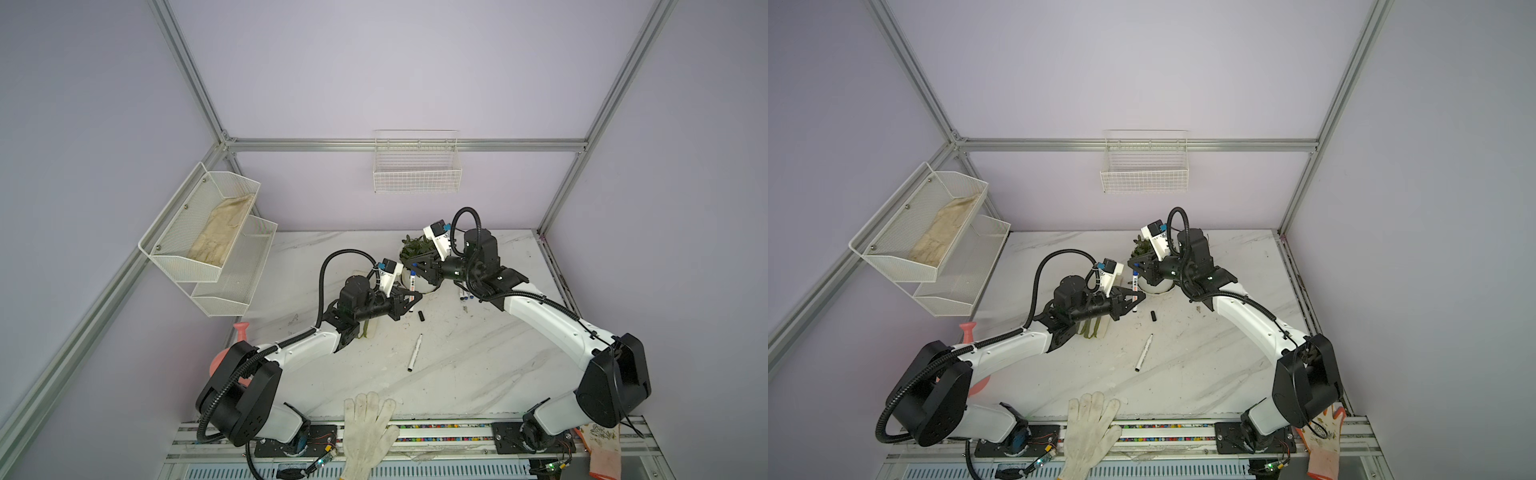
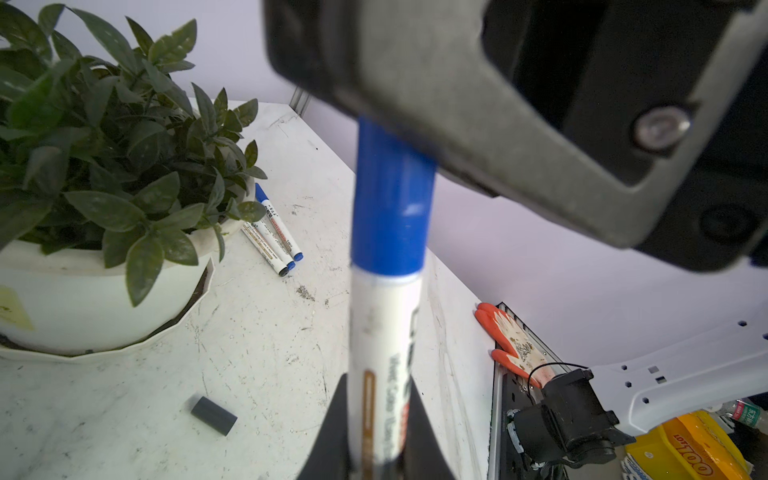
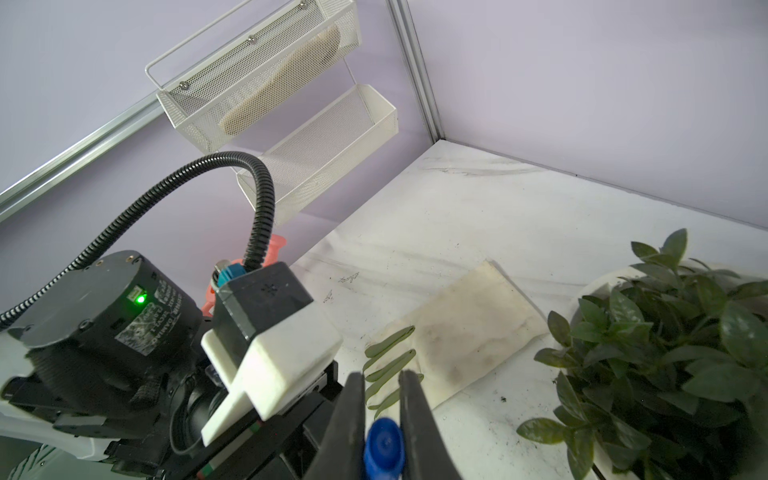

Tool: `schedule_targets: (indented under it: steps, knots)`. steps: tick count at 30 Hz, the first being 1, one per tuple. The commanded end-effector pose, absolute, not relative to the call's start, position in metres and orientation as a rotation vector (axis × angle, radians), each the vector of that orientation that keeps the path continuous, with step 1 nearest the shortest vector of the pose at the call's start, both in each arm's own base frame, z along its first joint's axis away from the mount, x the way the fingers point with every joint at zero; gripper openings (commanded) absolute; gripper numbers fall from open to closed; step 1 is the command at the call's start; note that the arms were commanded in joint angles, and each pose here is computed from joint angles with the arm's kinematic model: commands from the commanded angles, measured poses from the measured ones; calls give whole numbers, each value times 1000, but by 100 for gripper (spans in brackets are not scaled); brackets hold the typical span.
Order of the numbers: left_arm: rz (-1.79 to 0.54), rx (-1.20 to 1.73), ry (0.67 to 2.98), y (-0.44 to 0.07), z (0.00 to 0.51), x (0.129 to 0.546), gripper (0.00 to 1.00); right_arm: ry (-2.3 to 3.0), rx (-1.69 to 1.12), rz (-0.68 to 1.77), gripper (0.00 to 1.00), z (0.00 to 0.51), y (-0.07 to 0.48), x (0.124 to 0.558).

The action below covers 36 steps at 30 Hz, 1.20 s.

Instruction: Insert the pens into the pen caps

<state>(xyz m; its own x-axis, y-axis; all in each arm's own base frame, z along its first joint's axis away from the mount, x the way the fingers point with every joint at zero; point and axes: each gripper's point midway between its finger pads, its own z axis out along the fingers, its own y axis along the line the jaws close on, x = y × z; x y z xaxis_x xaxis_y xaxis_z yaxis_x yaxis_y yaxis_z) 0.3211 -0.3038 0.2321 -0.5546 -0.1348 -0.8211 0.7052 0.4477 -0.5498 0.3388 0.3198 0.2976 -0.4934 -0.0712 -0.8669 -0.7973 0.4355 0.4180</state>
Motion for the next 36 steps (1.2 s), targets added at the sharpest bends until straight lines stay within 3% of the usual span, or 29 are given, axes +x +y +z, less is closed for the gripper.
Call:
schedule_targets:
  steps: [1,15,36]
  knots:
    - [-937,-16,1355,-191,399,408,0,2251,-824,1288,0,214,308,274]
    - [-643,23,1302,-169,449,429,0,2376,-962,1201,0,180,309,246]
    - [-655,-67,1069,-135,531,435,0,2458,-1021,1115,0,151,308,238]
